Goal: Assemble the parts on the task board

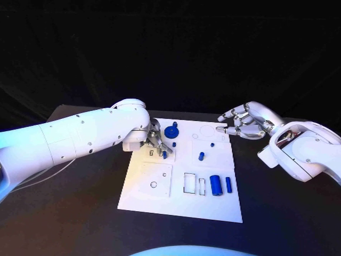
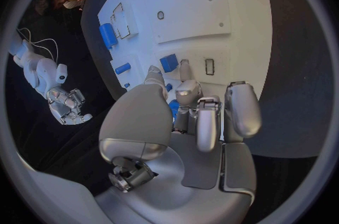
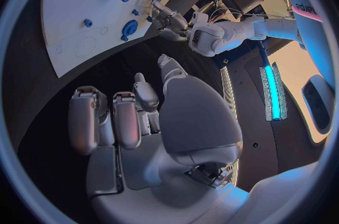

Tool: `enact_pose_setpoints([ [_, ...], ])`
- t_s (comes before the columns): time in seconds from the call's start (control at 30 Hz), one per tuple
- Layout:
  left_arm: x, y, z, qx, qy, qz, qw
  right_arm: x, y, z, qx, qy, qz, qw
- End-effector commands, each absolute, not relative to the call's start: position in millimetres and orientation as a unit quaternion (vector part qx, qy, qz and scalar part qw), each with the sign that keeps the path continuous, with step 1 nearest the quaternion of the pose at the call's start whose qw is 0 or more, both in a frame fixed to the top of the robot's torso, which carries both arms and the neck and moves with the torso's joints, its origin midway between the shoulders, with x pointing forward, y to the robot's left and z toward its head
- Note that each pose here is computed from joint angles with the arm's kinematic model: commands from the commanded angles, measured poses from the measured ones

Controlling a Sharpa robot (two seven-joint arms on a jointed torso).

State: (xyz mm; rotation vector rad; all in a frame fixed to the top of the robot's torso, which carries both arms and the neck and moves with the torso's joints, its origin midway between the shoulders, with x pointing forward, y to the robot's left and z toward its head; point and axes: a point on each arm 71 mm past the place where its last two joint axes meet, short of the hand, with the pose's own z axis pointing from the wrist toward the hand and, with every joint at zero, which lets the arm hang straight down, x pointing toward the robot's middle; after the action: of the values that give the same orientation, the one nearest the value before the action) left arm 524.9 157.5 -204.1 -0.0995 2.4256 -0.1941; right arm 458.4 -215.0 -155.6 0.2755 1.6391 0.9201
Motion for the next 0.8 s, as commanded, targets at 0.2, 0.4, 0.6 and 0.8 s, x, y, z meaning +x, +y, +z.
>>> enact_pose_setpoints([
  [0.2,522.3,152.7,-205.6,-0.031,0.939,-0.084,0.333,458.4,-214.0,-157.5,0.113,0.707,0.393,0.578],
  [0.4,521.3,150.2,-205.4,-0.031,0.938,-0.090,0.332,458.7,-214.1,-158.1,0.114,0.707,0.392,0.577],
  [0.6,520.8,149.1,-205.5,-0.031,0.939,-0.093,0.330,459.2,-214.0,-159.2,0.114,0.709,0.391,0.576],
  [0.8,520.4,148.7,-205.7,-0.032,0.940,-0.096,0.327,459.4,-213.8,-160.8,0.115,0.710,0.391,0.575],
])
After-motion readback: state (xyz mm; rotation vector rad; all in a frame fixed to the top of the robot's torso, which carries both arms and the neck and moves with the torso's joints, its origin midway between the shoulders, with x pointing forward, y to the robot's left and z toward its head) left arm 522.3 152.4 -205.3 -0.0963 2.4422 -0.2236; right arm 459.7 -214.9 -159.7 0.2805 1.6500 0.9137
